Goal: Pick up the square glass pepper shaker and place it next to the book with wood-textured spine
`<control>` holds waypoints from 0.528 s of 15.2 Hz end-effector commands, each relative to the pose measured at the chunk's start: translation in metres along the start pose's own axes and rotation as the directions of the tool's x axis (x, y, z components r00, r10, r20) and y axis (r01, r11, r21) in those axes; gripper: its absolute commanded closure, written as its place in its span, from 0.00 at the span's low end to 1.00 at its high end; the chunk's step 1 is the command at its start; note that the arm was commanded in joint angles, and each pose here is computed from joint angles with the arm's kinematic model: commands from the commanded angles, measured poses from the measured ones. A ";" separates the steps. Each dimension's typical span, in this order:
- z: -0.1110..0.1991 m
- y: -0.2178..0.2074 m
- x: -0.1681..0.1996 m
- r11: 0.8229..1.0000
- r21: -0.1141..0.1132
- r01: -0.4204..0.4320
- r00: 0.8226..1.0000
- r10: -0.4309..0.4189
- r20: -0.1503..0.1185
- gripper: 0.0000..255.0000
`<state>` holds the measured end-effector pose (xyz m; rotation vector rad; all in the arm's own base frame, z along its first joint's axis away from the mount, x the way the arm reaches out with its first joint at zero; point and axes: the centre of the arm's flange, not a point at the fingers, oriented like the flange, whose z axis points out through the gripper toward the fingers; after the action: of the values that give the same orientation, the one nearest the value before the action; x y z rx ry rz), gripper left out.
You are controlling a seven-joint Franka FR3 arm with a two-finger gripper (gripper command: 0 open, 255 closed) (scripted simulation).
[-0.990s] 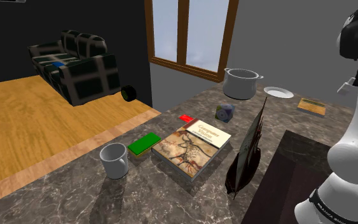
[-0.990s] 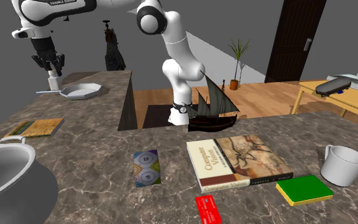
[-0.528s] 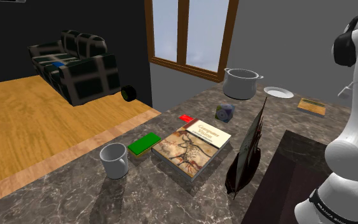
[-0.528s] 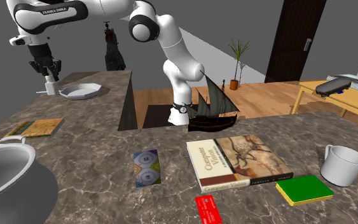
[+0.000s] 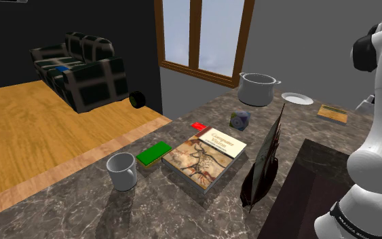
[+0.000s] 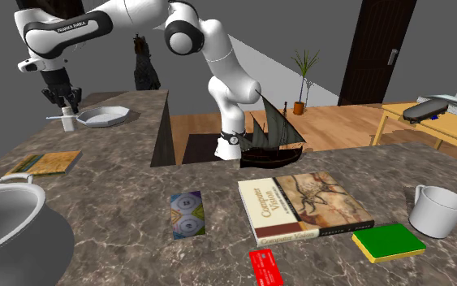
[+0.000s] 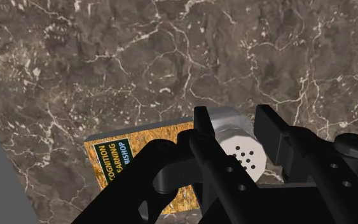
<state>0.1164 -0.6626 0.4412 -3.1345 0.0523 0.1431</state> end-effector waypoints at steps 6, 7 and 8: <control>0.037 0.000 0.003 1.000 0.000 0.000 1.000 0.000 0.000 1.00; 0.042 0.000 0.004 1.000 0.000 0.000 1.000 0.000 0.000 1.00; 0.047 0.000 0.004 1.000 0.000 0.000 1.000 0.000 0.000 1.00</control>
<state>0.1165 -0.6626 0.3988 -3.1345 0.0524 0.1430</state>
